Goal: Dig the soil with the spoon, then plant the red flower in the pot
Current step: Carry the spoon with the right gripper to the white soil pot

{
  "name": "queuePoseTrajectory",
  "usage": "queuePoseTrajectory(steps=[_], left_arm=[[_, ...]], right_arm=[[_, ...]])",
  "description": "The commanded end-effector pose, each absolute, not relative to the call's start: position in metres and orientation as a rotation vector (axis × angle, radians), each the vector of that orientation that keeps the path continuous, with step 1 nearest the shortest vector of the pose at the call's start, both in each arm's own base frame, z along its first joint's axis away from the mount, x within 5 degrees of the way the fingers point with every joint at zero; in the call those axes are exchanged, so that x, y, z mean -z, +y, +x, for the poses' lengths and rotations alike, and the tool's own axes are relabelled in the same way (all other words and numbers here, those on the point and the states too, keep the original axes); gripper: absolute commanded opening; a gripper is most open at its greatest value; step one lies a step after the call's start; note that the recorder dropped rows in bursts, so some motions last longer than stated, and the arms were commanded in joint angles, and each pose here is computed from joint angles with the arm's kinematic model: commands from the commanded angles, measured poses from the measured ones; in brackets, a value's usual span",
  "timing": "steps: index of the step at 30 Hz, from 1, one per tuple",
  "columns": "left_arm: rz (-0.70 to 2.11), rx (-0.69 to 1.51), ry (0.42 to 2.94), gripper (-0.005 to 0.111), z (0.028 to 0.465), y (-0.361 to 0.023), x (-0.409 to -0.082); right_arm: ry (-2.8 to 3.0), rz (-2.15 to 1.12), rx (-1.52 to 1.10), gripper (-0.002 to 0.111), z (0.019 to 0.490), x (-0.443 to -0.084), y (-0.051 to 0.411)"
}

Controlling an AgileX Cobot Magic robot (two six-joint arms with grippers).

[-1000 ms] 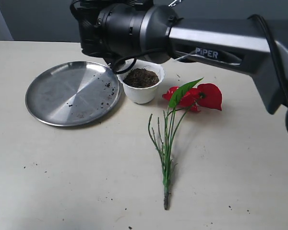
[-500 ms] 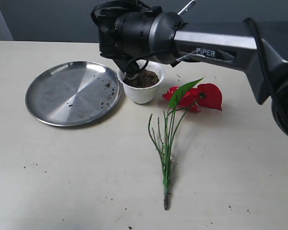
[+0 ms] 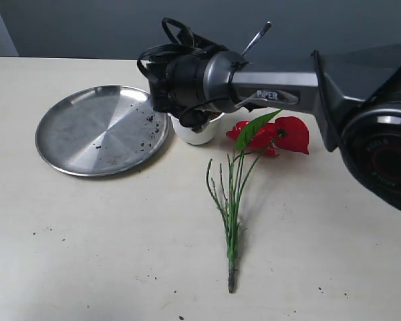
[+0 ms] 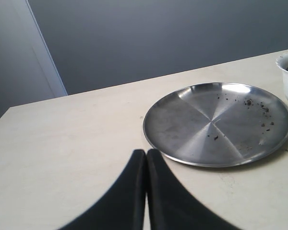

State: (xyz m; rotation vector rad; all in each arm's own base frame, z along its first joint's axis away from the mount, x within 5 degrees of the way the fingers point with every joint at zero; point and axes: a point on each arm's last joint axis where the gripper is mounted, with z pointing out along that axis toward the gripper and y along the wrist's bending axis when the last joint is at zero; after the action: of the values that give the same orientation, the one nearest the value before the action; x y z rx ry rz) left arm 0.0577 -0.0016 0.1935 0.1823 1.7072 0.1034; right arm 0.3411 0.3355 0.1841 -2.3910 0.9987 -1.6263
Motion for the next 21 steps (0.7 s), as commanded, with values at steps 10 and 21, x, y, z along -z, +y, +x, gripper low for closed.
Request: queuePoseTrajectory(steps=[10, 21], left_arm=[[0.180, -0.100, 1.699, 0.000, 0.058, -0.002, -0.194], [0.180, -0.100, 1.699, 0.000, 0.058, -0.002, -0.194]], right_arm=[[0.873, -2.407, 1.678, -0.001, 0.346, -0.170, 0.340], [0.903, -2.324, 1.726, -0.001, 0.355, -0.192, 0.330]])
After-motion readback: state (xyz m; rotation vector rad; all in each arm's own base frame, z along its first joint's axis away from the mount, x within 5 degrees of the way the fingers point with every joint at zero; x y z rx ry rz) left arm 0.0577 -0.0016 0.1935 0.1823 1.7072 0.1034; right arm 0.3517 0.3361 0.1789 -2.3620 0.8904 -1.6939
